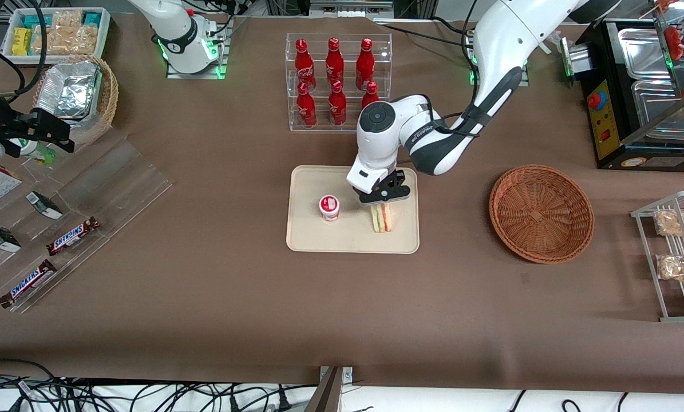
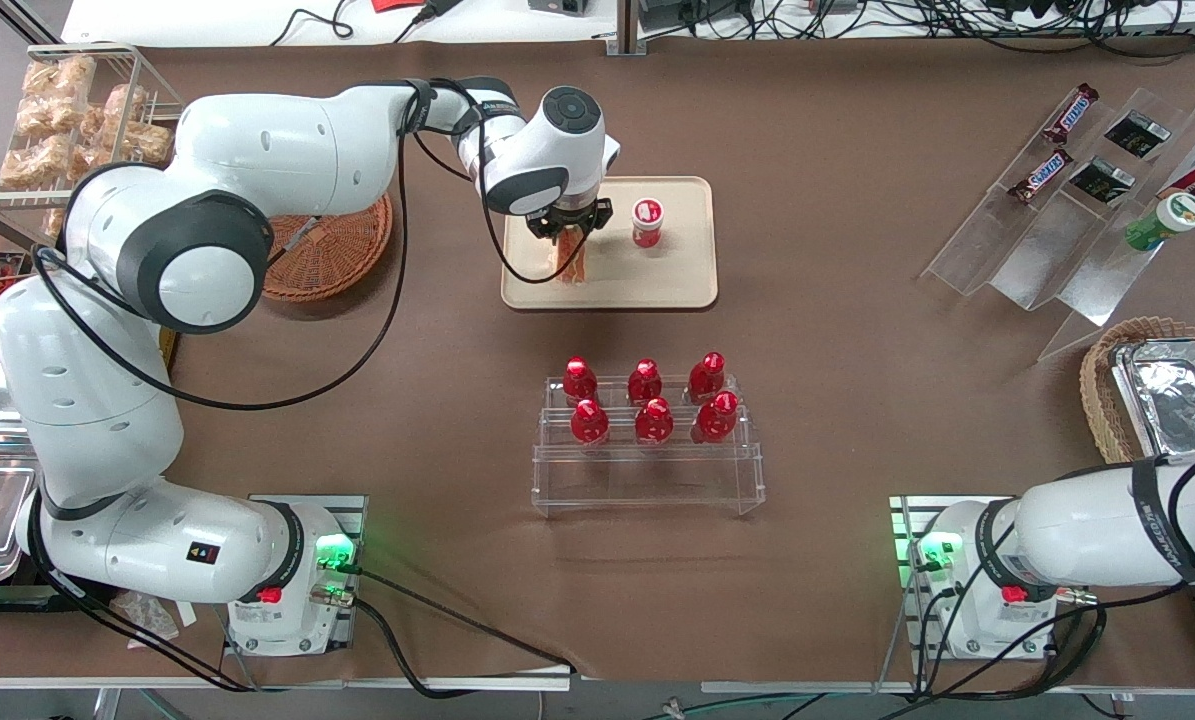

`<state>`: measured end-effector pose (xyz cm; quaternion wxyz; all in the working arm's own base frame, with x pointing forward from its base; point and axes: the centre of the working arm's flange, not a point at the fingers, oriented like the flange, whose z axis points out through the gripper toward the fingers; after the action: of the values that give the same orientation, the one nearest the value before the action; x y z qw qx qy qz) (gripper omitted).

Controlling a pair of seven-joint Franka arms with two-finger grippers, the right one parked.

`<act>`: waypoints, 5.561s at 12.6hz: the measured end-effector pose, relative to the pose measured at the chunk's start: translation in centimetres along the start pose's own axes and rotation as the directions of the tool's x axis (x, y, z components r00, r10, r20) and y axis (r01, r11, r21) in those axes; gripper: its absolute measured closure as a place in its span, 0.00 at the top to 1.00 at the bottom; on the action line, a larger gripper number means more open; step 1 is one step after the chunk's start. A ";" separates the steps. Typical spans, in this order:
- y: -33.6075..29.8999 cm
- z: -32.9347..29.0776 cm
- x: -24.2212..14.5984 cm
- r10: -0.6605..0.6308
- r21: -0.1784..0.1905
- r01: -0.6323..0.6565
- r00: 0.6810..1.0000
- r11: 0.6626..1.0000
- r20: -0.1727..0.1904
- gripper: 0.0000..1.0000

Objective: Place sandwich from basket to tray

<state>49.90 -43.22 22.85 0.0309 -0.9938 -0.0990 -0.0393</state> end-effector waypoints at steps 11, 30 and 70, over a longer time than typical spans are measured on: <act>0.8 -1.1 1.0 -0.019 -0.030 0.019 1.000 0.999 -0.014 1.00; -8.6 -25.1 11.5 -0.114 -0.021 0.117 0.985 0.993 0.132 1.00; -40.4 -34.9 20.5 0.224 -0.059 -0.216 0.945 0.975 0.240 1.00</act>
<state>59.35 -2.10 61.46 0.0065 -0.9962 0.0101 0.0859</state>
